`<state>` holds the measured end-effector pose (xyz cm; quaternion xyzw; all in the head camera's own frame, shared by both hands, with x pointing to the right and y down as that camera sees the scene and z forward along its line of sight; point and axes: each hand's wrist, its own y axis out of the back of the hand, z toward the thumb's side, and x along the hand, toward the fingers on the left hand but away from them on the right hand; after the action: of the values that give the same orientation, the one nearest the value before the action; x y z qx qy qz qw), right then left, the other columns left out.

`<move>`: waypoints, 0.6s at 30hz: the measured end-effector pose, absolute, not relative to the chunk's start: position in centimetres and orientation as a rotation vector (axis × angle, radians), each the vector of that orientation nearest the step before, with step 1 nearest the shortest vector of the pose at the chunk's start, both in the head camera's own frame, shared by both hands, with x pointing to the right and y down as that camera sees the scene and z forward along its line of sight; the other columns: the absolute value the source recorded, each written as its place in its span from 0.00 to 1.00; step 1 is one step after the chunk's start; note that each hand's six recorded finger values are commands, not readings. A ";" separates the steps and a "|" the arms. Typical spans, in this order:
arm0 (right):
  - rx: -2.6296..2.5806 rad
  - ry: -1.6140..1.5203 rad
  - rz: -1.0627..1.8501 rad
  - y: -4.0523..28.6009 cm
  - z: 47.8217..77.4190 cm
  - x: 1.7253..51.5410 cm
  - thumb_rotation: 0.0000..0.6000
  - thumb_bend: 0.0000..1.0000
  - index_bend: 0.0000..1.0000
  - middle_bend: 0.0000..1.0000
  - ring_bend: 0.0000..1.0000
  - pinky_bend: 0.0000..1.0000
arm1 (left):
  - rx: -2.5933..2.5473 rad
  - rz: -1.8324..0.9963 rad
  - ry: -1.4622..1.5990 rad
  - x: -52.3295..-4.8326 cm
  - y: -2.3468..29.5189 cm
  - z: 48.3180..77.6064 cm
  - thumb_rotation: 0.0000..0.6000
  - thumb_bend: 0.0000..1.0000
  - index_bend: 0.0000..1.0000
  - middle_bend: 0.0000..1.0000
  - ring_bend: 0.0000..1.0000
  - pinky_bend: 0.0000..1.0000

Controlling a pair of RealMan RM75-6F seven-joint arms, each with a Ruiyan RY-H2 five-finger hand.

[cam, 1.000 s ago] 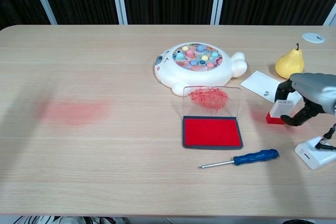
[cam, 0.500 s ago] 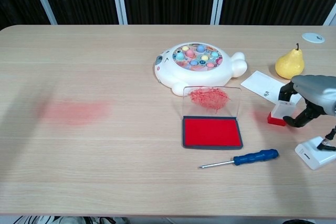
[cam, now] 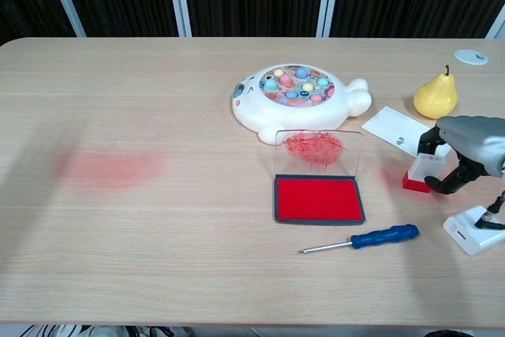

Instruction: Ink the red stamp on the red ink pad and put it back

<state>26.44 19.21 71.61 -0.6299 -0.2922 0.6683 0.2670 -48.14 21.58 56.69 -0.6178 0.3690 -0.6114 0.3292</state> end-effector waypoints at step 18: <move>-1.711 -0.786 1.797 19.2 71.7 25.9 1.00 0.45 0.49 0.35 0.21 0.22 | -1.619 -1.606 0.969 -48.2 21.5 56.7 1.00 0.04 0.00 0.00 0.00 0.00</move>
<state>25.86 19.19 71.72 -0.6338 -0.2913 0.6653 0.2661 -48.19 21.55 56.72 -0.6178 0.3696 -0.6127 0.3260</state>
